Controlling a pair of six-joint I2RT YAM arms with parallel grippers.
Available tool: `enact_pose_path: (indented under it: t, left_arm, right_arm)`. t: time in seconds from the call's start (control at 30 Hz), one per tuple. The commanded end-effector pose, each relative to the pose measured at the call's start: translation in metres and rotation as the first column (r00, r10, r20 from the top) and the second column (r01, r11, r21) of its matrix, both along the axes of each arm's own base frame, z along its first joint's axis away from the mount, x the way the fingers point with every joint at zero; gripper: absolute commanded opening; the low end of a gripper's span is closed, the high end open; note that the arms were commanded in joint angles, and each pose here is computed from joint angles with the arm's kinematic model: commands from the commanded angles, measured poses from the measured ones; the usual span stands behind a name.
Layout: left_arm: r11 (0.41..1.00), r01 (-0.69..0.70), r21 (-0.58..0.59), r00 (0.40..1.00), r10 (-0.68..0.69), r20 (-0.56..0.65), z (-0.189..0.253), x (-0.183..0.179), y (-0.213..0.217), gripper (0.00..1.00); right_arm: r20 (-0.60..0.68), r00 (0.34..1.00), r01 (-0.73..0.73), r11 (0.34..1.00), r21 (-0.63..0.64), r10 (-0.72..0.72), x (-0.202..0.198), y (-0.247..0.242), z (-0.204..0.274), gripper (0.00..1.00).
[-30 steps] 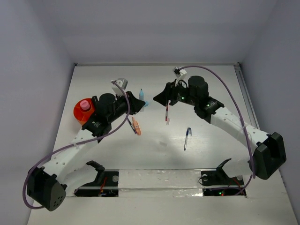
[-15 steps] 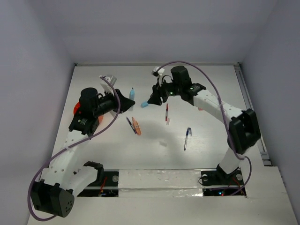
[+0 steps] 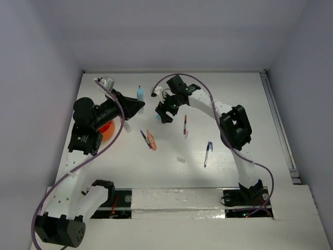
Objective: Sort the stationery into containers
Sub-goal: Close the pen cap on the pen.
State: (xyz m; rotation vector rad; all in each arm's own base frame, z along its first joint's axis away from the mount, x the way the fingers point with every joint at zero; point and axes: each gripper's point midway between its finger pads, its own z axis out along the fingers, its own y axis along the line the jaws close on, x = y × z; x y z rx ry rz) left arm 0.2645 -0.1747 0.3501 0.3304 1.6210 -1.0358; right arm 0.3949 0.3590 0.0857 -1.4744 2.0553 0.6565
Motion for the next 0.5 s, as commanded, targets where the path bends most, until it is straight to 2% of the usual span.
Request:
enact_pose_path:
  t: [0.0,0.03,0.23,0.47]
  left_arm:
    - [0.999,0.014,-0.029,0.994,-0.011,0.104,0.034,-0.004,-0.003,0.00]
    - [1.000,0.001,-0.024,0.995,0.002,0.102,0.033,-0.003,-0.001,0.00]
    - [0.999,-0.034,-0.005,0.993,0.034,0.114,0.038,-0.001,0.004,0.00]
    - [0.999,-0.044,-0.001,0.993,0.044,0.111,0.035,0.005,0.004,0.00]
  right_arm:
    - [0.122,0.990,-0.053,0.995,-0.082,0.063,0.017,0.013,0.006,0.86]
    - [0.132,0.989,-0.042,0.991,-0.125,0.059,0.025,0.010,-0.008,0.86]
    - [0.215,0.970,-0.083,0.986,-0.143,0.113,0.041,0.027,-0.009,0.87]
    - [0.206,0.967,-0.106,0.974,-0.202,0.148,0.043,0.034,-0.033,0.80]
